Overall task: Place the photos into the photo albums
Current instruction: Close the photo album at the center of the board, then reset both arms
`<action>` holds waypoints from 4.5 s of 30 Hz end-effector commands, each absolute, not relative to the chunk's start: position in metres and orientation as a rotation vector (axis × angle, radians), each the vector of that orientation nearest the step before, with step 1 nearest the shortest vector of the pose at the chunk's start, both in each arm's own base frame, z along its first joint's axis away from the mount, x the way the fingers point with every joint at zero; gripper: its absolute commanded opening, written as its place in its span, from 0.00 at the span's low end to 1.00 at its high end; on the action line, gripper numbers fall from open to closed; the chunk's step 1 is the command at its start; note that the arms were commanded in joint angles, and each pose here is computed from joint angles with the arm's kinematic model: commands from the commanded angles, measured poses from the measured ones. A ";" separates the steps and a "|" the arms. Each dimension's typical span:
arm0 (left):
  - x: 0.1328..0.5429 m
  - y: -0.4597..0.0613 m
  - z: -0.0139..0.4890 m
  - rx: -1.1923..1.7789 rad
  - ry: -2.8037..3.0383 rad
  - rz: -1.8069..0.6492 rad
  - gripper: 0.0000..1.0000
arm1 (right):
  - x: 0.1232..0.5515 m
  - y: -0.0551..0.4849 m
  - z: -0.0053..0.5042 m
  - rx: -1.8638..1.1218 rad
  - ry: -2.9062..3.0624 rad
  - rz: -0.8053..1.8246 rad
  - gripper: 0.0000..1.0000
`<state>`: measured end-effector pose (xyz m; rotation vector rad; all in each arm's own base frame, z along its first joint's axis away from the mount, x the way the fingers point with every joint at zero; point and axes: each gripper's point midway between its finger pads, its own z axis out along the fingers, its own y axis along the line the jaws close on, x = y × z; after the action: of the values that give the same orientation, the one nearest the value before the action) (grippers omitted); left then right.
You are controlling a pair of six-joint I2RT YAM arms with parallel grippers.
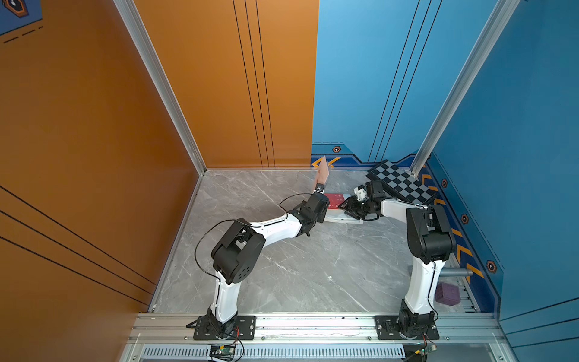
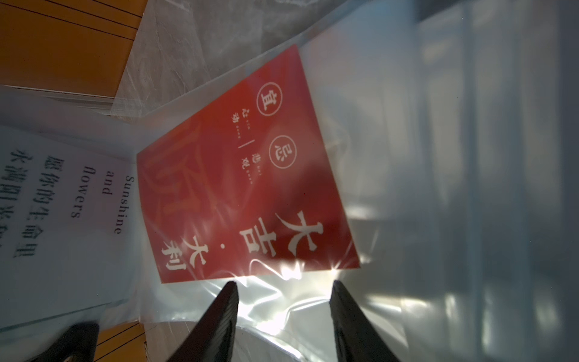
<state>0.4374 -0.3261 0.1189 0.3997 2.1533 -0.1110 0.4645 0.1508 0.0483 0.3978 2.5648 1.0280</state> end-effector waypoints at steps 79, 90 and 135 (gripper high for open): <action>0.336 0.024 0.144 -0.591 1.914 -0.102 0.98 | 0.397 -0.059 0.144 0.415 1.894 -0.097 1.00; 0.288 0.101 0.142 -0.808 1.659 0.178 0.99 | 0.378 -0.057 0.114 0.372 1.869 -0.140 1.00; 0.373 0.012 0.105 -0.096 1.766 0.317 0.99 | 0.391 -0.014 0.094 0.130 1.897 -0.138 1.00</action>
<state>0.3687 0.0103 0.0971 -0.0905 1.7922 0.2980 0.3839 -0.0190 0.0882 0.1690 1.9111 -0.1506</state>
